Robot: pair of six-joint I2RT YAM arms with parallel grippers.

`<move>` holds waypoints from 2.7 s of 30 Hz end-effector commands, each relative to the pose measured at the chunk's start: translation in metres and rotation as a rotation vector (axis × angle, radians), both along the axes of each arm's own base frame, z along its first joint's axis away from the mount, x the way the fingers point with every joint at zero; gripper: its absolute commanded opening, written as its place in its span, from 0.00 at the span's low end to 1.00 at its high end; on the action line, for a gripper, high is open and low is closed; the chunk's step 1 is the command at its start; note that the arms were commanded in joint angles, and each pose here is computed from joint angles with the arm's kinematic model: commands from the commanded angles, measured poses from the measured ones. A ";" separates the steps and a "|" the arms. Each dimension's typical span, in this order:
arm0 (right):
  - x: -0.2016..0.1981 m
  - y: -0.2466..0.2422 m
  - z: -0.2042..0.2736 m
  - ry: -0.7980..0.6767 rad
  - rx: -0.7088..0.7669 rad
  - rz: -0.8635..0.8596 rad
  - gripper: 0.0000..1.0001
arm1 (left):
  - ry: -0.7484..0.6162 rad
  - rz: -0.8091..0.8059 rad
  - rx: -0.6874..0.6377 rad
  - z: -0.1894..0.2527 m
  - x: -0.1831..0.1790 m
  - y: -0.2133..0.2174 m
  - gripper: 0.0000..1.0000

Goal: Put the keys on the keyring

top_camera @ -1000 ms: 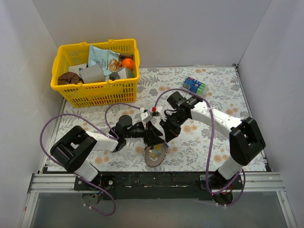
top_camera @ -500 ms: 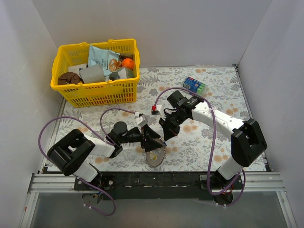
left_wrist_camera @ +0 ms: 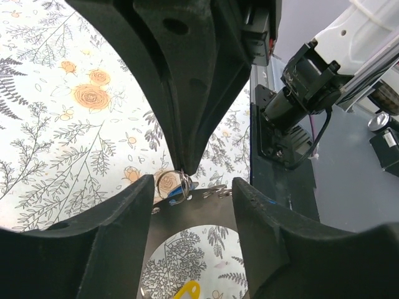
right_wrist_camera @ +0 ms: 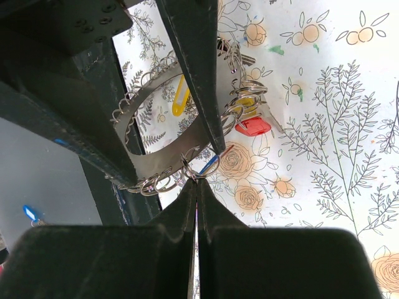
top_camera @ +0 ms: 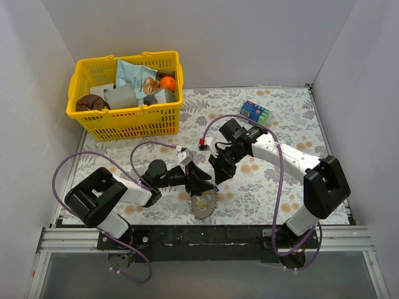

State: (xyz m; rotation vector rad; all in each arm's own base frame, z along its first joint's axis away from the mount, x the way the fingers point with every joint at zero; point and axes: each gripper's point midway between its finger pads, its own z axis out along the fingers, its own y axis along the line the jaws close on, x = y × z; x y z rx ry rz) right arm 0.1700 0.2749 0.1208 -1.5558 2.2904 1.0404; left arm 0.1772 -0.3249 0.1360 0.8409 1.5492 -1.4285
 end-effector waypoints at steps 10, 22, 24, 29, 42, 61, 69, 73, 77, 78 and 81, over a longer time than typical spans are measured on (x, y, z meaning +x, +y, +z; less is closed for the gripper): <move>0.002 0.005 0.021 -0.043 0.072 0.014 0.01 | -0.021 -0.003 -0.044 0.007 0.007 -0.008 0.36; 0.001 0.004 0.019 -0.040 0.071 0.016 0.01 | 0.000 -0.050 -0.085 0.010 0.004 -0.013 0.23; 0.001 0.004 0.020 -0.047 0.072 0.015 0.01 | 0.004 -0.064 -0.071 0.007 0.003 -0.014 0.16; 0.003 0.004 0.022 -0.059 0.077 0.014 0.01 | -0.014 -0.064 -0.064 0.007 0.003 -0.013 0.01; 0.018 0.022 0.056 -0.205 0.262 -0.030 0.20 | -0.073 -0.007 -0.177 0.035 0.003 -0.001 0.00; 0.018 0.003 0.113 -0.339 0.625 -0.240 0.81 | -0.253 -0.013 -0.390 0.095 -0.004 0.008 0.00; 0.018 0.005 0.118 -0.279 0.698 -0.255 0.65 | -0.307 -0.042 -0.422 0.112 -0.009 0.008 0.00; 0.012 0.004 0.108 -0.213 0.721 -0.252 0.56 | -0.309 -0.042 -0.423 0.113 -0.009 0.008 0.00; 0.010 -0.003 0.093 -0.177 0.723 -0.277 0.49 | -0.312 -0.033 -0.424 0.113 -0.010 0.010 0.00; 0.007 -0.004 0.092 -0.169 0.728 -0.269 0.49 | -0.311 -0.031 -0.426 0.113 -0.010 0.010 0.00; 0.004 -0.006 0.085 -0.148 0.730 -0.268 0.48 | -0.315 -0.025 -0.430 0.115 -0.010 0.012 0.00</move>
